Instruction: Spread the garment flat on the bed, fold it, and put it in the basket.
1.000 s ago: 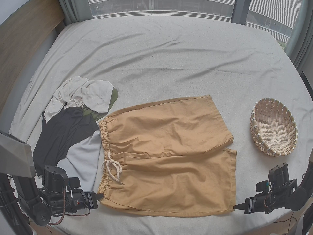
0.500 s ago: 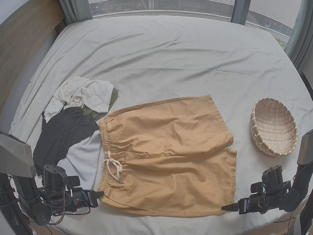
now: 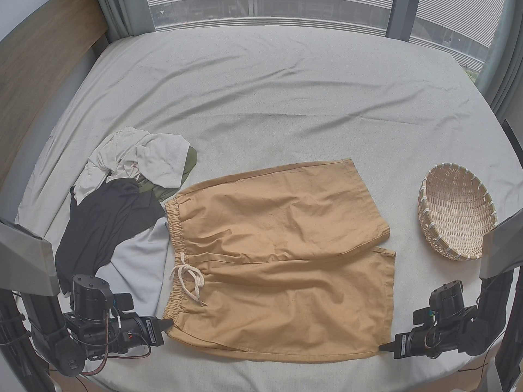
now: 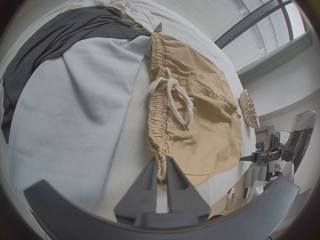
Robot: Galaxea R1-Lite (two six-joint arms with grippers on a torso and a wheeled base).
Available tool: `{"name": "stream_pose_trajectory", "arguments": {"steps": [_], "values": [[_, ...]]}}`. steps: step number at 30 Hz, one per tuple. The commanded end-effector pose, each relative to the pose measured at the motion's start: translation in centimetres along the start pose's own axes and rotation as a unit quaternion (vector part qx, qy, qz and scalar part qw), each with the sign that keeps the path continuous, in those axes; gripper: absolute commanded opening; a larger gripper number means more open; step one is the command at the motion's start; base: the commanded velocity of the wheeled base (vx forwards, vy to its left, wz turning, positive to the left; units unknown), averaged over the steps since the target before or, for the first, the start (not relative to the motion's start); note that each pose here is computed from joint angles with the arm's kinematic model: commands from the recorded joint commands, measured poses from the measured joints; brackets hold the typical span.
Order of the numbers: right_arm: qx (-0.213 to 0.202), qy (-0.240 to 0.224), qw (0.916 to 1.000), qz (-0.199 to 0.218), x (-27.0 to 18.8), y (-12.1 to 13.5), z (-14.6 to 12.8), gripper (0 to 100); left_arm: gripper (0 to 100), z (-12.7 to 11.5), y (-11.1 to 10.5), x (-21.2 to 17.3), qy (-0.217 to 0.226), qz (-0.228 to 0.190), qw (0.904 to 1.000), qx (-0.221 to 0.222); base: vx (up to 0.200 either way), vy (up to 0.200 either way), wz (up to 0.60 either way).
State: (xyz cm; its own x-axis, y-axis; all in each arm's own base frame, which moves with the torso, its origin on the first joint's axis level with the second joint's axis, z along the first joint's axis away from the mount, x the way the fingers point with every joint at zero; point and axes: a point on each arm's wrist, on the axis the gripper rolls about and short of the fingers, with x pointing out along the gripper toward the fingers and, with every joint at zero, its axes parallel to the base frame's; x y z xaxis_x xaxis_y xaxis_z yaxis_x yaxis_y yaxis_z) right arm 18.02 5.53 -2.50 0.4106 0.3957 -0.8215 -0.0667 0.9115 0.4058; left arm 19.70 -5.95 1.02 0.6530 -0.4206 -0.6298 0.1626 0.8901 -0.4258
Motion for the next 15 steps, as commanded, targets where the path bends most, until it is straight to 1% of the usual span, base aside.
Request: {"name": "stream_pose_trajectory", "arguments": {"steps": [1, 7, 9, 11, 13, 15], "values": [[0.005, 0.009, 0.9999, -0.003, -0.3, -0.2, -0.4, 0, 0, -0.4, 0.1, -0.3, 0.008, 0.004, 1.0, -0.003, 0.0, 0.0, 0.0], [-0.003, -0.009, 0.9999, 0.005, -1.4, 0.4, -0.1, 0, 0, -0.2, 0.1, -0.3, 0.0, 0.002, 1.0, -0.003, 0.0, 0.0, 0.0], [-0.011, -0.019, 0.9997, 0.011, -2.5, 0.9, 0.0, 0, 0, 0.3, -0.2, -0.4, -0.025, -0.011, 0.9996, -0.006, 0.0, 0.0, 0.0], [-0.014, -0.016, 0.9997, 0.011, -3.2, 1.1, -0.3, 0, 0, 0.6, -0.4, -0.5, -0.035, -0.017, 0.9991, -0.014, 0.0, 0.0, 0.0], [-0.017, -0.009, 0.9997, 0.012, -3.8, 1.4, -0.6, 0, 0, 0.5, -0.4, -0.6, -0.029, -0.015, 0.9993, -0.017, 0.0, 0.0, 0.0], [-0.018, 0.001, 0.9998, 0.01, -4.2, 1.5, -0.9, 0, 0, -0.1, -0.2, -0.7, 0.0, -0.006, 0.9998, -0.018, 0.0, 0.0, 0.0]]}}
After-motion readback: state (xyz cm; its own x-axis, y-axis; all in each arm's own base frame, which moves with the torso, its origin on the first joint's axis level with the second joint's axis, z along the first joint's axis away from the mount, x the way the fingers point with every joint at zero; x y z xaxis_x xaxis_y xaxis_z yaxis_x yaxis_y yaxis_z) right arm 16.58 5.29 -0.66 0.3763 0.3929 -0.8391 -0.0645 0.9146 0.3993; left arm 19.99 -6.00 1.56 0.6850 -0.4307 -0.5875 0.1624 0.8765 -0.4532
